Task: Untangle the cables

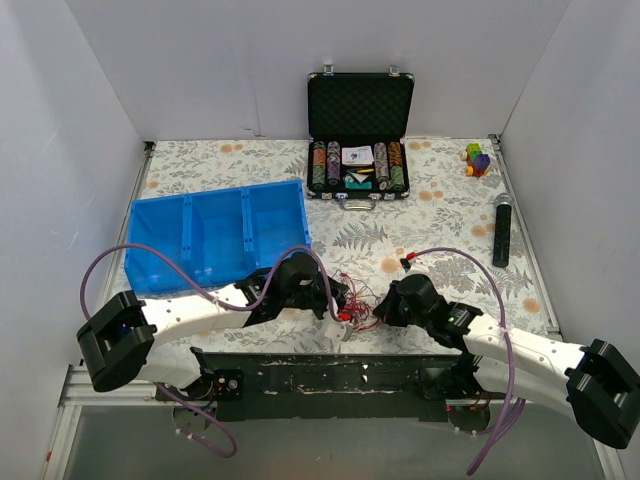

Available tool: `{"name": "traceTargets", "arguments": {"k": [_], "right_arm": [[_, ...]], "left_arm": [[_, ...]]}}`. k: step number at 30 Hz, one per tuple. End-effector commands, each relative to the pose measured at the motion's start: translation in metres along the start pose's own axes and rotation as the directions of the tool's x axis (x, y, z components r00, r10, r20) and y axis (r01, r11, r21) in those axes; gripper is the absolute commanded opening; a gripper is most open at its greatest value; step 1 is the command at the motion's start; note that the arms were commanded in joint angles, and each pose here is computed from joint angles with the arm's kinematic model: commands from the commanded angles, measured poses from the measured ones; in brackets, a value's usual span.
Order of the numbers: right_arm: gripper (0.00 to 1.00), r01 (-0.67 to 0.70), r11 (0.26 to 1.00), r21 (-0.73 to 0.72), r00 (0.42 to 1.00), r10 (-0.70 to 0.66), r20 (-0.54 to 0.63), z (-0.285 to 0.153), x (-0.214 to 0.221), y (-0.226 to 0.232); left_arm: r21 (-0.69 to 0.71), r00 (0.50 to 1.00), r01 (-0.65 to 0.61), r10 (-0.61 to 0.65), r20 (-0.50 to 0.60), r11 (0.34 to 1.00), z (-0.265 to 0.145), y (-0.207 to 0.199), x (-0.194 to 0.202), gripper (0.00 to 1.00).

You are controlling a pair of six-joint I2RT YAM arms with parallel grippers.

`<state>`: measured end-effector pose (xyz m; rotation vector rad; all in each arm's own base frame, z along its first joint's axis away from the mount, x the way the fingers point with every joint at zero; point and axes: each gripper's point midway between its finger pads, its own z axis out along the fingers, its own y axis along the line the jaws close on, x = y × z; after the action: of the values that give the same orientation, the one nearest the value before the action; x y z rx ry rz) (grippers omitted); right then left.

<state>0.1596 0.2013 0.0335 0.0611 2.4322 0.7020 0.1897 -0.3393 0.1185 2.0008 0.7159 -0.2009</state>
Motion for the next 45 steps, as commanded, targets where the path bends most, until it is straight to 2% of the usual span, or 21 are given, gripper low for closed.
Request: {"name": "traceTargets", "arguments": {"k": [1,4,6,9,15,18,23,25,26,28,30,33,37,45], "right_arm": [[0.01,-0.004,1.0,-0.008,1.0,0.004,0.024,0.001,-0.006,0.005],[0.01,-0.008,1.0,0.009,1.0,0.008,0.022,0.004,-0.003,-0.001],[0.01,-0.01,0.999,0.031,1.0,0.01,0.013,0.006,0.002,-0.008],[0.01,-0.012,0.999,0.045,1.0,0.012,0.006,0.009,0.005,-0.012],[0.01,-0.026,0.998,0.064,1.0,0.026,0.001,0.015,0.008,-0.016],[0.01,-0.028,0.996,0.088,1.0,0.029,-0.008,0.016,0.012,-0.022],[0.01,-0.028,0.989,0.144,0.999,0.033,-0.035,0.017,0.024,-0.039],[0.01,-0.022,0.991,0.133,0.998,0.029,-0.053,0.017,0.028,-0.038],[0.01,-0.013,0.993,0.114,0.999,0.019,-0.051,0.016,0.026,-0.034],[0.25,0.001,0.998,0.061,1.0,0.0,-0.015,0.013,0.013,-0.019],[0.45,0.03,0.999,-0.019,0.997,-0.028,0.078,0.001,-0.014,0.003],[0.62,0.083,0.992,-0.092,0.971,-0.059,0.232,-0.024,-0.056,0.03],[0.65,0.172,0.971,-0.167,0.922,-0.099,0.375,-0.058,-0.093,0.057],[0.68,0.245,0.942,-0.232,0.866,-0.105,0.489,-0.082,-0.114,0.076]], "left_arm": [[-0.185,0.994,0.096,-0.086,0.063,0.978,-0.024,0.077,-0.03,0.0],[-0.309,0.959,0.277,-0.244,0.144,0.91,-0.046,0.138,-0.053,0.0],[-0.357,0.914,0.402,-0.344,0.216,0.843,-0.064,0.173,-0.068,0.0],[-0.358,0.823,0.566,-0.483,0.3,0.742,-0.09,0.203,-0.085,0.0],[-0.386,0.702,0.712,-0.567,0.432,0.587,-0.144,0.251,-0.1,0.0],[-0.378,0.691,0.721,-0.568,0.447,0.58,-0.158,0.257,-0.101,0.0],[-0.453,0.716,0.698,-0.511,0.476,0.555,-0.185,0.277,-0.105,0.0],[-0.432,0.709,0.702,-0.505,0.492,0.566,-0.193,0.283,-0.111,0.0],[-0.387,0.702,0.706,-0.516,0.491,0.593,-0.191,0.278,-0.117,0.0],[-0.278,0.67,0.727,-0.562,0.485,0.628,-0.181,0.259,-0.127,0.0],[-0.189,0.624,0.76,-0.617,0.479,0.622,-0.17,0.233,-0.129,0.0],[-0.125,0.574,0.8,-0.686,0.448,0.587,-0.154,0.205,-0.121,0.0],[-0.092,0.555,0.814,-0.722,0.413,0.573,-0.139,0.186,-0.112,0.0],[-0.036,0.55,0.808,-0.73,0.405,0.589,-0.127,0.178,-0.114,0.0]]}}
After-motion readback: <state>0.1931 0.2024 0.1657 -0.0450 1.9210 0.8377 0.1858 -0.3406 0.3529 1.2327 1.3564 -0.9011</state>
